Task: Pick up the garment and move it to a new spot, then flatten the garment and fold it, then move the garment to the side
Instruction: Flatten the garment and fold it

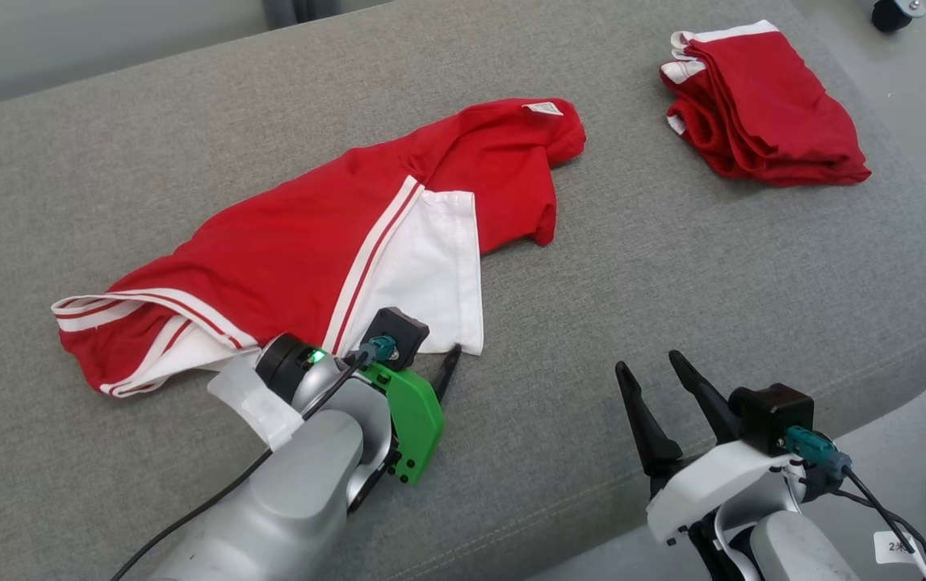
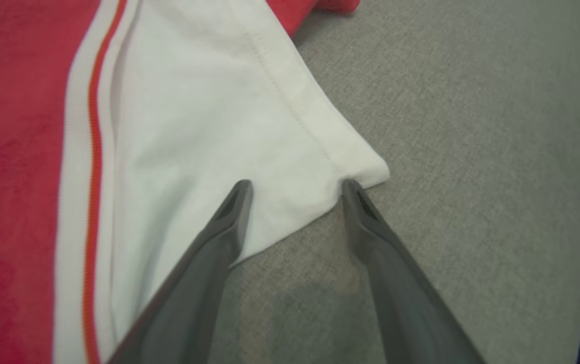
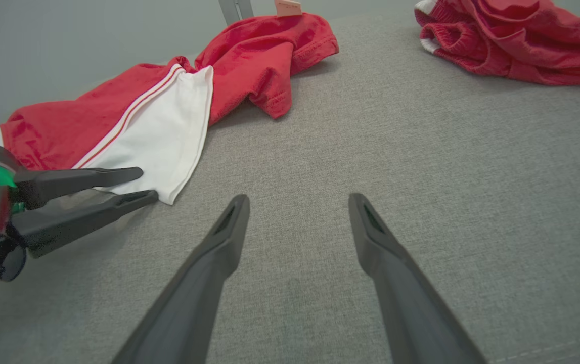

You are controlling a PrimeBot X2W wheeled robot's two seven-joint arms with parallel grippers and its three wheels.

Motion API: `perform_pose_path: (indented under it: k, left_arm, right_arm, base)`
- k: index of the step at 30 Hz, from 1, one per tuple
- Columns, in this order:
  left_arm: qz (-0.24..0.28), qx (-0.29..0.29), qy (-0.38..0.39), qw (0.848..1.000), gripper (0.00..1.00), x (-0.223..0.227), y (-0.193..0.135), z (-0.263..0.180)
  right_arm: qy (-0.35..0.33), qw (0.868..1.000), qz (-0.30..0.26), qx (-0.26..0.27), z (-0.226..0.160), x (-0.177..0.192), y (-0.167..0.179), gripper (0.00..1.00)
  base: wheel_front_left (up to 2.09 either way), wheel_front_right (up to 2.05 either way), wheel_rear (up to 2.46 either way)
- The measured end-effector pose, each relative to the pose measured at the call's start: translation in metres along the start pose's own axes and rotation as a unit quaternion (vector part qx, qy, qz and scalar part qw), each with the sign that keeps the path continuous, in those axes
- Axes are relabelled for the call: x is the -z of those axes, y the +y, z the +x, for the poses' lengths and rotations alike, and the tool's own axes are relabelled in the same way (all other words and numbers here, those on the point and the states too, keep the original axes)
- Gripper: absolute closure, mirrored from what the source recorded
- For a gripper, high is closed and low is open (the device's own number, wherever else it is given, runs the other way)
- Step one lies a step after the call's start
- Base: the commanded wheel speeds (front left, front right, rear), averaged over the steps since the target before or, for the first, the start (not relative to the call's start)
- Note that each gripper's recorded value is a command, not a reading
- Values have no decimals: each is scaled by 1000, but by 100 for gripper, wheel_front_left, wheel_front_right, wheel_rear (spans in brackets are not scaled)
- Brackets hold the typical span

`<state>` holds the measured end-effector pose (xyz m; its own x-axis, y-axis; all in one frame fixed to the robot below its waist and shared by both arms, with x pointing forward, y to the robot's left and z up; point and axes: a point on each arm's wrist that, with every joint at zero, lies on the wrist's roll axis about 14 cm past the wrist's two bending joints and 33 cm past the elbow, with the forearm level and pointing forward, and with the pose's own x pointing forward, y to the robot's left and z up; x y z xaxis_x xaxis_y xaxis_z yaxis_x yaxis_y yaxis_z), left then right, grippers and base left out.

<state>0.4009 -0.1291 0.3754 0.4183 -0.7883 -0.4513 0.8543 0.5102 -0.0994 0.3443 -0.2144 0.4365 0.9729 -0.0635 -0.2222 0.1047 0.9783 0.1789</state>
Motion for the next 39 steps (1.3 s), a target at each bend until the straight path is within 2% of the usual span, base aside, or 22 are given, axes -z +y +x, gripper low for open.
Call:
perform_pose_path:
  k: [9,14,19,24,31,39]
  left_arm:
    - [-21,-22,-11,999,100,-1,9,-10]
    - [-52,-48,-50,996,100,-12,15,-22]
    - [-88,-88,-71,990,100,-9,27,-43]
    - [-97,-139,-76,983,100,5,47,-75]
    - [-92,-231,-94,964,100,15,86,-135]
    - [-61,-323,-145,933,100,-14,123,-203]
  right_arm:
    - [0,1000,0,-11,2,0,7,0]
    - [-6,1000,-2,-23,1,-3,14,0]
    - [0,999,-2,-41,-2,0,25,0]
    - [0,998,-2,-62,-5,0,39,0]
    - [-4,996,-3,-92,-7,-4,58,0]
    - [-9,992,-6,-123,-8,-8,78,0]
  base:
    - [0,0,0]
    - [0,0,0]
    - [0,0,0]
    - [0,0,0]
    - [0,0,0]
    - [0,0,0]
